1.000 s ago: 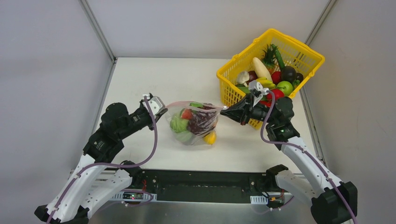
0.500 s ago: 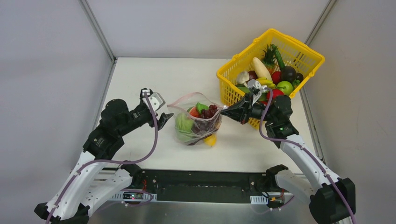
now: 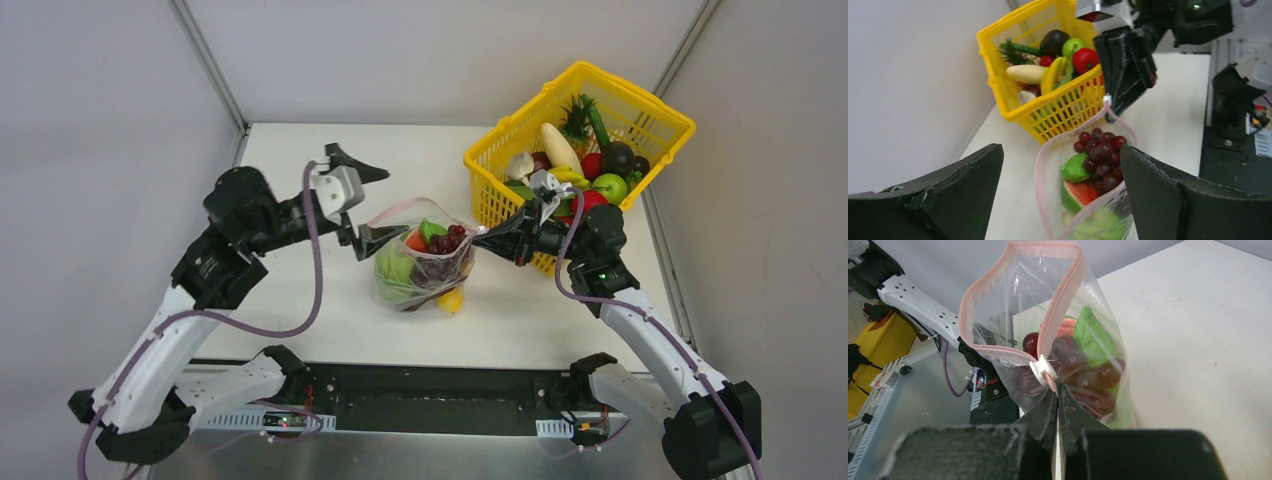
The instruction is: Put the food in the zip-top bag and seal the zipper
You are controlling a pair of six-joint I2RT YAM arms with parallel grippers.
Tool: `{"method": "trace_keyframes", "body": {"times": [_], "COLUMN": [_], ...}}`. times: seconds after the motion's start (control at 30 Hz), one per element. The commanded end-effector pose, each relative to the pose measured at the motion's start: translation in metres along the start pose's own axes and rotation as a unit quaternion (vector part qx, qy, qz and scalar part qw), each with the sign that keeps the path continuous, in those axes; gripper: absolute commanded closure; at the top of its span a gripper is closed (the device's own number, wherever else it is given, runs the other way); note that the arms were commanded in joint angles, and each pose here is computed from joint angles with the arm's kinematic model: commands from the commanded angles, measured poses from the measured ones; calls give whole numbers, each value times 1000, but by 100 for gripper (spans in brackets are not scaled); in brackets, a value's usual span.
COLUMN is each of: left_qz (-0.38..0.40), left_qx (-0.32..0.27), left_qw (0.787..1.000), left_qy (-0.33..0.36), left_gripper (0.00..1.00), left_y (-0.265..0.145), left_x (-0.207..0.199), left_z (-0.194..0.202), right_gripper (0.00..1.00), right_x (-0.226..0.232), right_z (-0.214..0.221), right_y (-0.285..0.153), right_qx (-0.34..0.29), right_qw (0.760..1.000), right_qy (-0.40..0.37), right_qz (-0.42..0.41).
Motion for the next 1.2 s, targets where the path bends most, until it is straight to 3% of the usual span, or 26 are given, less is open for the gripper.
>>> {"method": "trace_keyframes", "body": {"times": [0.0,0.33,0.63,0.77,0.93,1.17], "left_qz": [82,176,181,171,151,152], "left_qx": [33,72,115,130,165,179], "left_qw": [994,980,976,976,974,972], "left_qy": [65,59,35,27,24,20], "left_gripper": [11,17,46,52,56,46], "left_y": [36,116,147,148,147,151], "left_x": [-25,-56,-73,-72,-67,-70], "left_z": [-10,12,34,41,51,55], "right_gripper": [100,100,100,100,100,100], "right_x": [5,12,14,14,13,12], "right_z": [-31,-33,-30,-30,-30,-30], "right_y": [1,-2,-5,-6,-6,-6], "right_qx": [-33,-36,-33,-35,-36,-36], "right_qw": [998,997,997,997,997,997], "right_qy": [-49,-62,-71,-74,-73,-72], "right_qz": [-9,-14,-10,-5,-3,0]}}
Point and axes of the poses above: each gripper's point midway between its finger pads, its own y axis out along the fingers, its own x axis along the line the jaws close on, z = x × y, the point moved 3 cm from there along -y, back along the fingers, and after that the axes turned 10 degrees about -y, right-handed, at the moved point
